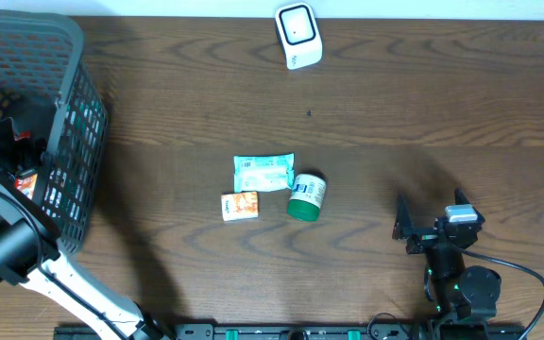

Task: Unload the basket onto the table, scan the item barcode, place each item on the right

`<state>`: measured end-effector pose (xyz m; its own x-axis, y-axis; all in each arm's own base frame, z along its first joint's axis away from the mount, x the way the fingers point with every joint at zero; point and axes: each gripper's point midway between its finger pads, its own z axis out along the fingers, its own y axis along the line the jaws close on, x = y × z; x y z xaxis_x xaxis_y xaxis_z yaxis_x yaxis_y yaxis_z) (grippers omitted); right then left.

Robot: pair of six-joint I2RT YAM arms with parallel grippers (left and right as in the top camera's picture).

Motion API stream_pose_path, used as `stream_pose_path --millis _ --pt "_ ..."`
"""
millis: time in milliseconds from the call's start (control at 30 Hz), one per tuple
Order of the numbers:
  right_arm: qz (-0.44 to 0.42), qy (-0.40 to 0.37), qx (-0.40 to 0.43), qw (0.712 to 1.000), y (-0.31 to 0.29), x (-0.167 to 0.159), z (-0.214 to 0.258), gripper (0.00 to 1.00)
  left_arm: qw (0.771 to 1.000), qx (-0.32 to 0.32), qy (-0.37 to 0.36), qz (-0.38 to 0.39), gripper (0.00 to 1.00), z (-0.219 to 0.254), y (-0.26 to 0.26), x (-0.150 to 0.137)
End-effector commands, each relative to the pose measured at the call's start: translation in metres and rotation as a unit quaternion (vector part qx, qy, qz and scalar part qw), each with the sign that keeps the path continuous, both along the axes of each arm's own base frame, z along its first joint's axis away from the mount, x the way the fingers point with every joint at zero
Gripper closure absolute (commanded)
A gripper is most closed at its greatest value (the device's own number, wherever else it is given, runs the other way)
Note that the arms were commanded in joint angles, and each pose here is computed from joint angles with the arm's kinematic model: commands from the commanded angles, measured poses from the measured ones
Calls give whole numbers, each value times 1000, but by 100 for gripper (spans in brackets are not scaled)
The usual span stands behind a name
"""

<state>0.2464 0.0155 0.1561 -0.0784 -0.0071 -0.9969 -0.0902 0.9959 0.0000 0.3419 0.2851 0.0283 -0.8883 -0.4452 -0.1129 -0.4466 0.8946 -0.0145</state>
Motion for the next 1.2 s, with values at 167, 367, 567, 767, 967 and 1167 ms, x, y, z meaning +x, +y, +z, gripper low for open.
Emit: stream_pose_path --millis 167,367,567,767,967,1167 --pt "-5 2 7 1000 -2 0 -1 1 998 36 -55 -8 2 76 -2 7" --pt "-5 2 7 1000 -2 0 -1 1 1000 8 -12 -9 2 52 -14 -10" --pt "-5 2 7 1000 -2 0 -1 1 997 49 63 16 2 31 3 -39" --pt "-5 2 7 1000 -2 0 -1 1 989 83 89 82 2 31 22 -57" --pt "-5 2 7 1000 -2 0 -1 1 979 66 101 164 2 19 17 -73" --pt "-5 2 7 1000 -2 0 -1 1 986 -32 15 166 2 13 -10 -37"
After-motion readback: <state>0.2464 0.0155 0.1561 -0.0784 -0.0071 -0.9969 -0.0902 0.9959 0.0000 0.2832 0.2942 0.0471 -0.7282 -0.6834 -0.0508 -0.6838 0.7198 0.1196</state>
